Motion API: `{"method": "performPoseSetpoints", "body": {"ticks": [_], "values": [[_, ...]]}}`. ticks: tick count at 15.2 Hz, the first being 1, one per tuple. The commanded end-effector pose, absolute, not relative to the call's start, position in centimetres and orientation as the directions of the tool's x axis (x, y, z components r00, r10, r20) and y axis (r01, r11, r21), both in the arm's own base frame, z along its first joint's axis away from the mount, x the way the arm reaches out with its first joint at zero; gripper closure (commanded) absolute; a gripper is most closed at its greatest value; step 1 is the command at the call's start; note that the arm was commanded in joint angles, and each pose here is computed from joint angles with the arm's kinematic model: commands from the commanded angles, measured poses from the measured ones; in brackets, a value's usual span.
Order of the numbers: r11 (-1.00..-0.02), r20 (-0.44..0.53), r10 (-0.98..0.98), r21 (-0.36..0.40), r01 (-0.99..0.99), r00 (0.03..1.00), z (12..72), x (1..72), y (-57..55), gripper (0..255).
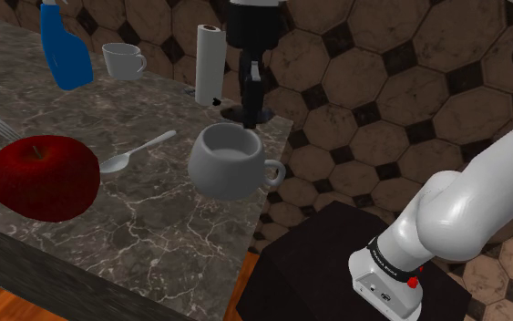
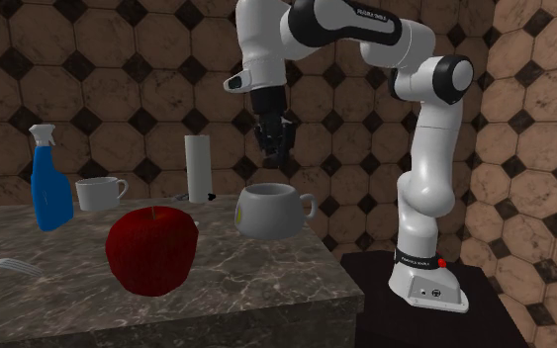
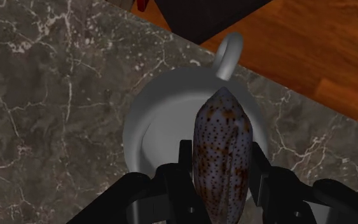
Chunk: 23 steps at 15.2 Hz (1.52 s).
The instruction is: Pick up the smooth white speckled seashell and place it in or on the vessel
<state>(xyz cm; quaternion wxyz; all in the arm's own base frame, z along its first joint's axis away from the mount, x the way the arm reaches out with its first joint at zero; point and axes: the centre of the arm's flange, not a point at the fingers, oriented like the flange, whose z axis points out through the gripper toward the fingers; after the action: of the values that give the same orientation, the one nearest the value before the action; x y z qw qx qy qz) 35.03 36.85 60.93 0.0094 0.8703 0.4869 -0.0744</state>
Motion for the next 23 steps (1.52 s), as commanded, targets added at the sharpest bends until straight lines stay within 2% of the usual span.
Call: {"method": "performPoseSetpoints", "body": {"ticks": [1,9,16,17,23], "values": [[-0.526,-0.138,0.846,-0.056,0.848,0.515,59.9,35.0,36.9,255],[-0.526,-0.138,0.846,-0.056,0.848,0.515,55.9,35.0,36.9,255],[-0.526,-0.138,0.846,-0.056,0.848,0.515,55.9,35.0,36.9,255],[-0.526,-0.138,0.846,-0.056,0.849,0.515,55.9,35.0,36.9,0],[-0.526,-0.138,0.846,-0.056,0.848,0.515,57.2,35.2,37.0,0]]}}
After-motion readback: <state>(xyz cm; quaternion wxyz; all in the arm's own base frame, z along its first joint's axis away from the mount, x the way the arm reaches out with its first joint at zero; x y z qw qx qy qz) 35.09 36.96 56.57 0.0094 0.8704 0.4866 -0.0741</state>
